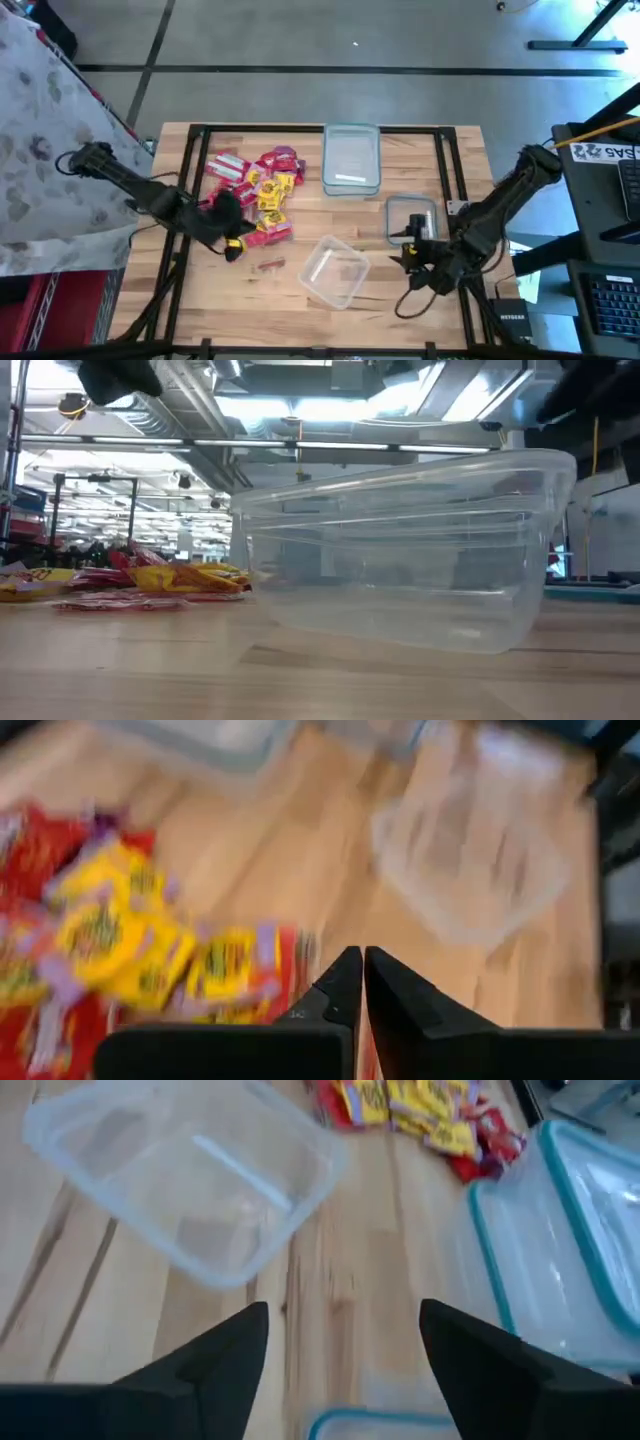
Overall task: Sort candy
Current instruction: Put the red candy into the square transparent food container
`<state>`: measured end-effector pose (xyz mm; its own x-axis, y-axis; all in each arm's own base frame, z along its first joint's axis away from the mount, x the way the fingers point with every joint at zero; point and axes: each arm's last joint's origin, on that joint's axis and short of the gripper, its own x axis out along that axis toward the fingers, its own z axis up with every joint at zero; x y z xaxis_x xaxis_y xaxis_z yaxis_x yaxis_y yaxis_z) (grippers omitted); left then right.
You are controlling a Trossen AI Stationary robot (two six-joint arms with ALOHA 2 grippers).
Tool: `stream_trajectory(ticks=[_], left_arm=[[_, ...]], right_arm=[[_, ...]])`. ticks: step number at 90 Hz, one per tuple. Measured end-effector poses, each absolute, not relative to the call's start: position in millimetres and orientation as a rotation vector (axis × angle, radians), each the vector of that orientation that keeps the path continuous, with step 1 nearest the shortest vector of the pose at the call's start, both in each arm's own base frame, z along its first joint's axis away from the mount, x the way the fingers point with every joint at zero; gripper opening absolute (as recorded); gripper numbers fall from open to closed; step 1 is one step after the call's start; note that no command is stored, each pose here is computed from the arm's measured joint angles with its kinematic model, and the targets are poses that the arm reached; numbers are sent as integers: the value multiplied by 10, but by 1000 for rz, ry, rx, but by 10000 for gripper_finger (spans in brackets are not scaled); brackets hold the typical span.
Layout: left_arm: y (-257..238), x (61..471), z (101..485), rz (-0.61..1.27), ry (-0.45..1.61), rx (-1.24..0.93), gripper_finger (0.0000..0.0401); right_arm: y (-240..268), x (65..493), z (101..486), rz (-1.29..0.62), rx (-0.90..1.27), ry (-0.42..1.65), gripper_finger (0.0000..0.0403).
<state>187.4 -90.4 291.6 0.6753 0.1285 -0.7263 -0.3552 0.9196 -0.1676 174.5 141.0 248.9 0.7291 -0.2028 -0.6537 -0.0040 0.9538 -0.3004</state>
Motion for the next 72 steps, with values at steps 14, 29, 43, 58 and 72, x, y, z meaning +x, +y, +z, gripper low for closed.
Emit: stream_trajectory(ticks=[14, 29, 43, 58, 72], left_arm=[[-1218, 2296, 2554, 210, 907, -348, 0], [-1471, 2626, 2027, 162, 1033, -412, 6], [-1556, 2705, 1755, 137, 1109, -340, 48], [-1528, 2669, 1652, 201, 1152, -235, 106], [-1475, 2634, 1637, 300, 1125, -146, 145]], right_arm=[[1368, 1888, 2534, -60, -282, 715, 248], [1356, 1917, 2539, -36, -254, 721, 248], [1366, 1912, 2533, -2, -240, 739, 248], [1366, 1911, 2530, -1, -240, 740, 248], [1366, 1912, 2531, -3, -239, 739, 248]])
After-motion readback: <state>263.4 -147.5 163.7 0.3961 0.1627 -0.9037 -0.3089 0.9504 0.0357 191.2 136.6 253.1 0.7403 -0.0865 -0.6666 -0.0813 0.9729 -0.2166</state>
